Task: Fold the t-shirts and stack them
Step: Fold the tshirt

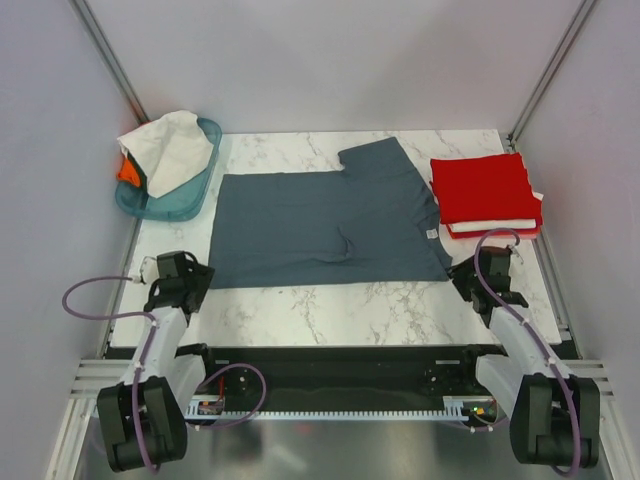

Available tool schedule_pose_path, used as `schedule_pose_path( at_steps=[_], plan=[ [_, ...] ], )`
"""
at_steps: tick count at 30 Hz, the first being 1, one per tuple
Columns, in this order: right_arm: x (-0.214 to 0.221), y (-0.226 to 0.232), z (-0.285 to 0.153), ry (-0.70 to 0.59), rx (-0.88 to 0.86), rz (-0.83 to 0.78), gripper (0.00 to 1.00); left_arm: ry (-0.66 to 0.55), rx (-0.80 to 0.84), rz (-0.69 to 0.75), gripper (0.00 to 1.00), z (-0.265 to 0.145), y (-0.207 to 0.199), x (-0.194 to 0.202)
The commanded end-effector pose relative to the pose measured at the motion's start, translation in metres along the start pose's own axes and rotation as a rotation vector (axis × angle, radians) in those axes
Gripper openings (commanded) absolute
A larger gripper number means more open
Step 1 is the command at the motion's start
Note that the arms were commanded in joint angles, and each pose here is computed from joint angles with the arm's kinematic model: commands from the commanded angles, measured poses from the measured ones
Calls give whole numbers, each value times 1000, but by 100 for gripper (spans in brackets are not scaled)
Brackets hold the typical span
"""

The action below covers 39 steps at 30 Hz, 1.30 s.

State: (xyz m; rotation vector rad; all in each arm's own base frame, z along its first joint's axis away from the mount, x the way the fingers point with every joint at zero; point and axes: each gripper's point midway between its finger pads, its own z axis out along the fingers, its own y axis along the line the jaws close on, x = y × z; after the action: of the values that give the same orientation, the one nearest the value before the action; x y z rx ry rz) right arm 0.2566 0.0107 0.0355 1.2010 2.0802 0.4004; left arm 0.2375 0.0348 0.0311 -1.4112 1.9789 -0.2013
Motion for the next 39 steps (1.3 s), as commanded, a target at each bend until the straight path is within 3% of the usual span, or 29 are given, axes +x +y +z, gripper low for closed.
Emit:
schedule_pose_path(
  at_steps=[1,5,10,12,14,15,18,21,22,25,30,39],
  plan=[
    [-39,37,-18,-148,-38,-135,50,-47,56,59,80,-18,-26,-24],
    [-54,82,-30,-189,-77,-272,47,-77,208,139,82,-45,-69,-43],
    [-34,133,-13,-94,-167,-407,43,-56,489,247,83,-76,-136,-41],
    [-30,143,-4,-80,-168,-440,42,3,562,319,87,-83,-155,-20],
    [-28,156,10,-63,-166,-477,41,-13,629,369,87,-90,-179,-17],
    [-25,159,15,-55,-162,-506,41,49,658,425,87,-90,-191,10],
    [-20,174,38,-30,-148,-580,41,109,742,496,86,-99,-223,42],
    [-9,180,70,11,-102,-644,41,178,777,540,83,-95,-250,75],
    [-11,205,87,-5,-112,-681,43,237,782,579,83,-78,-271,106],
    [-10,217,105,-3,-98,-712,44,278,818,622,82,-78,-293,129],
    [-7,222,129,0,-44,-771,45,410,818,724,78,-55,-304,184],
    [5,220,157,16,5,-818,45,474,787,799,73,-37,-313,232]
  ],
)
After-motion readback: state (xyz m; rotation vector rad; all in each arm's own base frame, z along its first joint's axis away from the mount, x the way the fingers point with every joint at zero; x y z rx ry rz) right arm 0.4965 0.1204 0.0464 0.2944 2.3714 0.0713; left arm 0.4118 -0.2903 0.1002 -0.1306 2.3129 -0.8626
